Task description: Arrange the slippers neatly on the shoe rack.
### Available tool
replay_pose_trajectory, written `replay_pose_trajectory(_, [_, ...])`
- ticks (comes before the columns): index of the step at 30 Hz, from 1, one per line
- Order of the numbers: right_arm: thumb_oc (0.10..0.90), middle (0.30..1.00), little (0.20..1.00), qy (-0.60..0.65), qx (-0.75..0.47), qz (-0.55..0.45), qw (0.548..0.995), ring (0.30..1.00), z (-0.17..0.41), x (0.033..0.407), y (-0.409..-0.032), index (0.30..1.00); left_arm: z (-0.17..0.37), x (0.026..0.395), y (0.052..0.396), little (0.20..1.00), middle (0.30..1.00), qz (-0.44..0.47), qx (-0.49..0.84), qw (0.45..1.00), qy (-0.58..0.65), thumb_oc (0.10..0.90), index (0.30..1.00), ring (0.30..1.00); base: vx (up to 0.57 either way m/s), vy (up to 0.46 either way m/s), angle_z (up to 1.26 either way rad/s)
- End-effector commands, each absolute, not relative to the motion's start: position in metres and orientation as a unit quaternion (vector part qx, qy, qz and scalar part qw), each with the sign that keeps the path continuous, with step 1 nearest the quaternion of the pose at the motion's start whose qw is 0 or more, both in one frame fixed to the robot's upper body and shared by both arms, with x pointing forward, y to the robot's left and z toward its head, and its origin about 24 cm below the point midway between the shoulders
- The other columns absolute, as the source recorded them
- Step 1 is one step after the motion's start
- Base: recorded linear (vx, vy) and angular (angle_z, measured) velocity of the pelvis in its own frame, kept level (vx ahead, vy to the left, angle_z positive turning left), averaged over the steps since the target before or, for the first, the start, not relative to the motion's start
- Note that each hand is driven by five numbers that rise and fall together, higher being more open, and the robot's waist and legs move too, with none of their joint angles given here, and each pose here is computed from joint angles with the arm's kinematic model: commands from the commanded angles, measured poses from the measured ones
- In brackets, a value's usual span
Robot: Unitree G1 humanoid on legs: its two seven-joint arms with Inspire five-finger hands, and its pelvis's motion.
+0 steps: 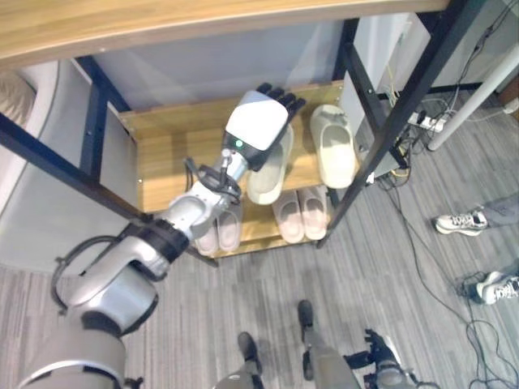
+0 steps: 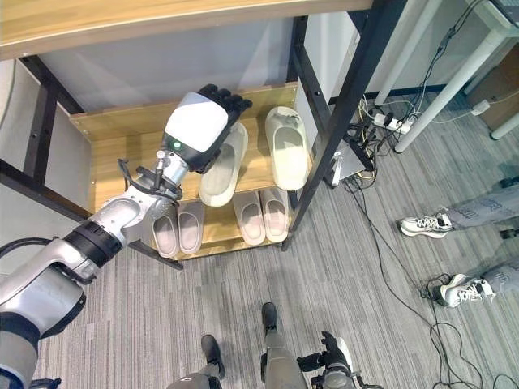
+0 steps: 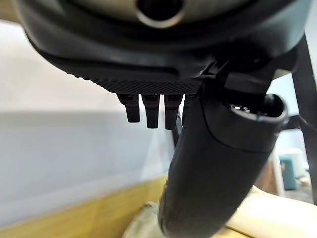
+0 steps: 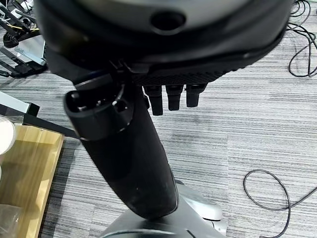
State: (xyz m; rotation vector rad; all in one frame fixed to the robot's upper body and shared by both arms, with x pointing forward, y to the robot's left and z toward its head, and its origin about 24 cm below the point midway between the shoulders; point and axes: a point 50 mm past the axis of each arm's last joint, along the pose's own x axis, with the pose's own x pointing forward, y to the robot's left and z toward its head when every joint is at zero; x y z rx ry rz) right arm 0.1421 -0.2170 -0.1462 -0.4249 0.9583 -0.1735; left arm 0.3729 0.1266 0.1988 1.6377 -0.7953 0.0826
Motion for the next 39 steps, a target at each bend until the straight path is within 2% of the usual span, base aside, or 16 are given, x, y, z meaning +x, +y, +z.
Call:
replay_pose_trajectory(1, [0.8,0.9,0.9,0.468,-0.206,-0.099,0.854,0.9,-0.148,0.129,-0.229,0.9,0.259,0.373,0.145,0.9,0.9,0.15,0.685,0.593,-0.396,0.8,0.9,0.9,-0.02,-0.003,0.08])
replay_pose_trajectory(8, [0.8,0.9,0.9,0.47,-0.199,-0.096,0.854,0.9,-0.149,0.127,-0.224,0.9,0.227,0.37,0.161,0.9,0.9,0.148,0.67,0.633,-0.358,0.8,0.9,0.9,-0.01,-0.002,0.02])
replay_pose_trajectory(9, [0.8,0.9,0.9,0.47,-0.198,-0.093,0.855,0.9,-0.149,0.129,-0.222,0.9,0.215,0.368,0.156,0.9,0.9,0.131,0.659,0.651,-0.353,0.8,0.9,0.9,0.0,0.0,0.0])
replay_pose_trajectory(16, [0.8,0.9,0.9,0.466,-0.207,-0.087,0.856,0.9,-0.149,0.131,-0.222,0.9,0.183,0.37,0.139,0.9,0.9,0.094,0.657,0.671,-0.331,0.8,0.9,0.9,0.0,0.0,0.0])
replay_pose_trajectory(21, [0.8,0.9,0.9,0.464,-0.208,-0.093,0.856,0.9,-0.148,0.131,-0.225,0.9,0.155,0.372,0.133,0.9,0.9,0.065,0.646,0.705,-0.286,0.8,0.9,0.9,0.0,-0.006,-0.01])
replay_pose_trajectory(29, [0.8,0.9,0.9,0.469,-0.208,-0.095,0.853,0.9,-0.148,0.131,-0.225,0.9,0.152,0.372,0.108,0.9,0.9,0.044,0.566,0.775,-0.279,0.8,0.9,0.9,0.0,0.0,0.0])
replay_pose_trajectory(39, [0.8,0.9,0.9,0.468,-0.226,-0.096,0.849,0.9,-0.146,0.133,-0.235,0.9,0.182,0.383,0.07,0.9,0.9,0.033,0.55,0.771,-0.319,0.8,0.9,0.9,0.0,-0.002,-0.01])
